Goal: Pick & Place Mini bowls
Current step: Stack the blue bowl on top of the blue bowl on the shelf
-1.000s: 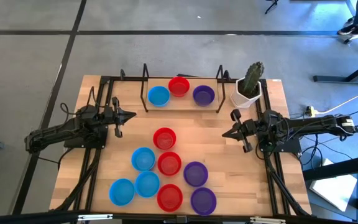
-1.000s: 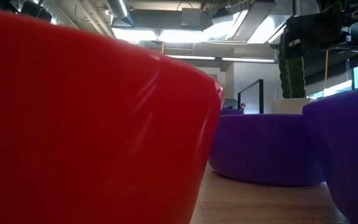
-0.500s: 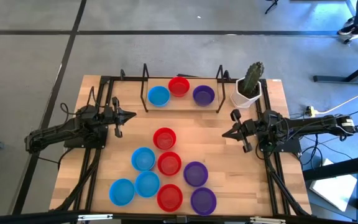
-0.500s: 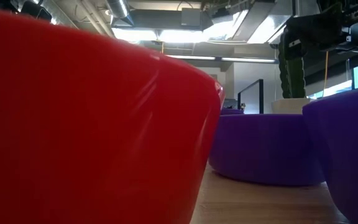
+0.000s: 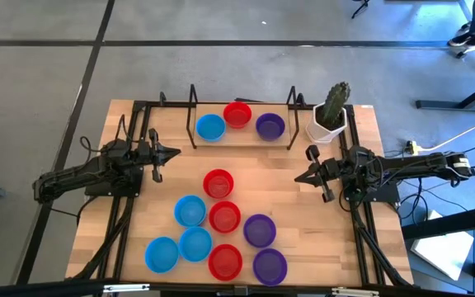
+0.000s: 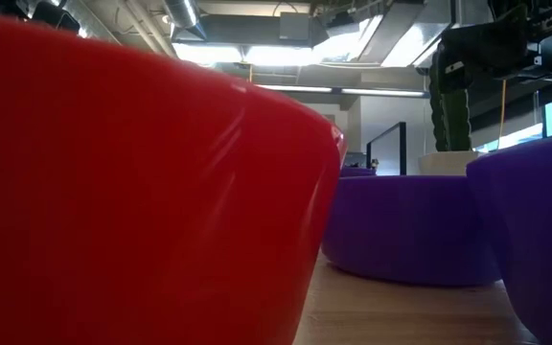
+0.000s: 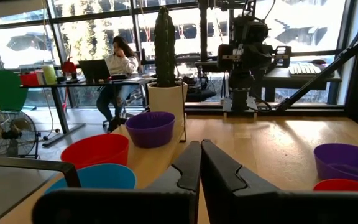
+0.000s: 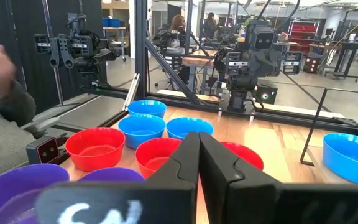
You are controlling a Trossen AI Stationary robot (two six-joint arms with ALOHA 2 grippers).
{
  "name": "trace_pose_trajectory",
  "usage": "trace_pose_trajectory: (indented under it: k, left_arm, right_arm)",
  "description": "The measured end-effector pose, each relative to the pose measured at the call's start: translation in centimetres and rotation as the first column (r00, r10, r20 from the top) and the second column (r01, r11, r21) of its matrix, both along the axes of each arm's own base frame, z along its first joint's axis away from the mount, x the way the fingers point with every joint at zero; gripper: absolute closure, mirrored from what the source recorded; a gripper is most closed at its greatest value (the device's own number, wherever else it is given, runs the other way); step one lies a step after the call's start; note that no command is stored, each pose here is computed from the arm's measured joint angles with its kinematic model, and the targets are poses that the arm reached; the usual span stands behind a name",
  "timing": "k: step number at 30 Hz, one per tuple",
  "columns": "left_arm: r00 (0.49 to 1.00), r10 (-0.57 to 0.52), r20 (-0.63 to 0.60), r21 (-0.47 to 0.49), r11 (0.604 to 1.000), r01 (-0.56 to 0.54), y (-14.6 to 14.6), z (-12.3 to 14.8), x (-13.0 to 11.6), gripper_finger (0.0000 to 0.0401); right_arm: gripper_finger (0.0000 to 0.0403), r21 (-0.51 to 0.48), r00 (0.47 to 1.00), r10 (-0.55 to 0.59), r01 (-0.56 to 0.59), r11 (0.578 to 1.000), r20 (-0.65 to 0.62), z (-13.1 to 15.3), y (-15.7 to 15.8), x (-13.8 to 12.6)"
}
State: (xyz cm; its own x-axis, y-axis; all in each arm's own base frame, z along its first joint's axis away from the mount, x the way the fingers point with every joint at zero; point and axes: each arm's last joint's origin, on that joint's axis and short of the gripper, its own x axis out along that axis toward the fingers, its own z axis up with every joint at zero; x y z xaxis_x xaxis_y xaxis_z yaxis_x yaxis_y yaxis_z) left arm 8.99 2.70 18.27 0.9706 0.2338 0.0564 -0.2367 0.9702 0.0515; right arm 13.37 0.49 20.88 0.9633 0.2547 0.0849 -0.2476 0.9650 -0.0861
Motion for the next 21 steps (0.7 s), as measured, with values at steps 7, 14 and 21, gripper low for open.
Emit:
trace_pose_trajectory:
  k: [7,14,21]
  left_arm:
    - [1.000,0.000,0.000,0.000,1.000,0.000,0.00,0.00,0.00,0.0391]
    - [1.000,0.000,0.000,0.000,1.000,0.000,0.00,0.00,0.00,0.0395]
    - [1.000,0.000,0.000,0.000,1.000,0.000,0.00,0.00,0.00,0.0391]
  right_arm:
    - [0.0393,0.001,1.000,0.000,0.000,1.000,0.000,0.00,0.00,0.00]
    - [0.0393,0.001,1.000,0.000,0.000,1.000,0.000,0.00,0.00,0.00]
    - [0.0393,0.001,1.000,0.000,0.000,1.000,0.000,0.00,0.00,0.00]
